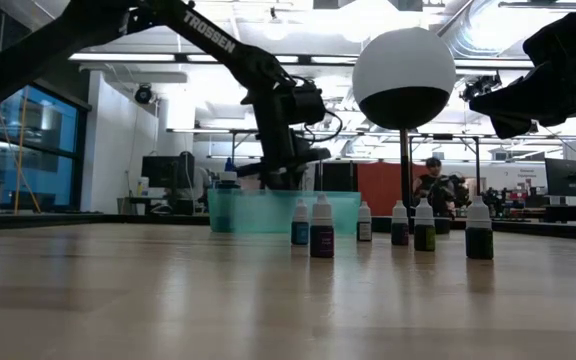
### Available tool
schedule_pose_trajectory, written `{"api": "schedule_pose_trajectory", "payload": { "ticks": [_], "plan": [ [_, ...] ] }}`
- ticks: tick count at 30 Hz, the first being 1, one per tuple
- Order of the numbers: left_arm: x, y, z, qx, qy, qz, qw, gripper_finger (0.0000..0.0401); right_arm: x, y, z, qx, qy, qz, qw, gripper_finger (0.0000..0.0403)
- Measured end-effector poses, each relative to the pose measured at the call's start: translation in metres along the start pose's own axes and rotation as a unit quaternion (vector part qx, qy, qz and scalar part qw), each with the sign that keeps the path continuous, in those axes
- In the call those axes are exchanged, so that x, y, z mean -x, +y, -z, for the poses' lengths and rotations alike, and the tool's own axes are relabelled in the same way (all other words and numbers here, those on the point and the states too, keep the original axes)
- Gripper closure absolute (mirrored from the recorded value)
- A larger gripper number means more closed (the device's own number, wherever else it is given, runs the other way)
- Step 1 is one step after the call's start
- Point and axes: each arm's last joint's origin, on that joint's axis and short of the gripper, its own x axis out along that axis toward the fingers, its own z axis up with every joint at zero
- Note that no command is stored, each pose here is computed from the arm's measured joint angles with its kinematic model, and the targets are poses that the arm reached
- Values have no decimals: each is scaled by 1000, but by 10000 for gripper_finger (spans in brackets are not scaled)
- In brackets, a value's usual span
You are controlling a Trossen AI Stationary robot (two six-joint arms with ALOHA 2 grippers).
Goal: Pick & Place food coloring
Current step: Put the small orange food coloring bottle into the green bin
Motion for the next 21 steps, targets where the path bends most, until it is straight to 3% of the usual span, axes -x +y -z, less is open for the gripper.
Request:
{"api": "schedule_pose_trajectory", "payload": {
  "ticks": [21],
  "plan": [
    [1, -2, 0, -5, 7, 19, 1000, 339, 0, 0, 0, 0, 0, 0, 1000, 402]
  ]
}}
